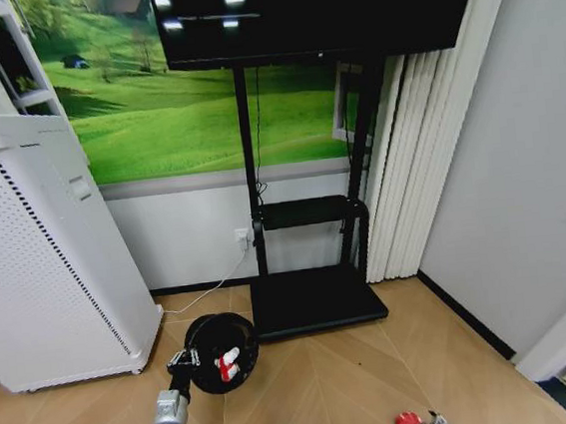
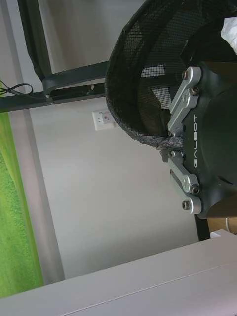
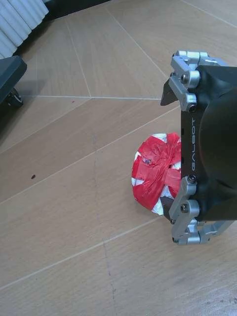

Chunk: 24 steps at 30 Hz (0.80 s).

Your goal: Pick up the trash bin and place the garbage on the floor into it.

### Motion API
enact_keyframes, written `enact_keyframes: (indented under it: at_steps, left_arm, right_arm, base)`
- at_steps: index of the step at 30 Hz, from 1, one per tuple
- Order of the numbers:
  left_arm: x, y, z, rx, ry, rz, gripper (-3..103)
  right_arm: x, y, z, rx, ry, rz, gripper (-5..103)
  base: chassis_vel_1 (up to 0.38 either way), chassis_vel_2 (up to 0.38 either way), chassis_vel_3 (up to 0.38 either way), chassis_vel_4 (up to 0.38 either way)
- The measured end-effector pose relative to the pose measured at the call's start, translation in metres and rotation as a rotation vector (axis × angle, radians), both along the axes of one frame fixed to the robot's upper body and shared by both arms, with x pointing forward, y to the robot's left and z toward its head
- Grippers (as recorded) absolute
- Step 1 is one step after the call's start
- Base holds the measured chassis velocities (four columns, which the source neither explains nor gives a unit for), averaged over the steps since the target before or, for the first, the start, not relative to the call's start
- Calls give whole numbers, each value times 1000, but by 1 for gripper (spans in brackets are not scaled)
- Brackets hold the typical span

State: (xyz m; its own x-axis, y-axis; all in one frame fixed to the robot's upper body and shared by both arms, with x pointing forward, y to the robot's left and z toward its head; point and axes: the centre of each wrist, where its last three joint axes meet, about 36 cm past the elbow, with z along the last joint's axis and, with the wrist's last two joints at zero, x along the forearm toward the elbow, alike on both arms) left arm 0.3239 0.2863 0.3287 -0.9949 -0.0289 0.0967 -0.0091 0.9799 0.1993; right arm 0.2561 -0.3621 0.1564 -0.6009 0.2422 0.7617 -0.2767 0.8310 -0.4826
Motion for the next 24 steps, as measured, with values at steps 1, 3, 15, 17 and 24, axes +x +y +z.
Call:
enact_keyframes:
  at_steps: [1, 3, 15, 17, 24]
  left_arm:
    - [-1, 0, 0, 0, 2, 1, 4]
    - [-1, 0, -1, 1, 3, 1, 4]
    - [-1, -2, -2, 2, 5, -4, 4]
    - [0, -7, -3, -3, 4, -11, 4]
    - [0, -8, -4, -5, 6, -10, 4]
  right_arm:
    - [1, 1, -3, -3, 1, 0, 100]
    - [1, 1, -6, -6, 2, 0, 100]
    - [10, 9, -5, 10, -23, -2, 100]
    - [23, 10, 8, 23, -54, -8, 100]
    - [32, 4, 32, 21, -102, 3, 100]
  base:
    - [0, 0, 0, 0]
    - [0, 0, 0, 0]
    - [0, 0, 0, 0]
    - [0, 0, 0, 0]
    - [0, 0, 0, 0]
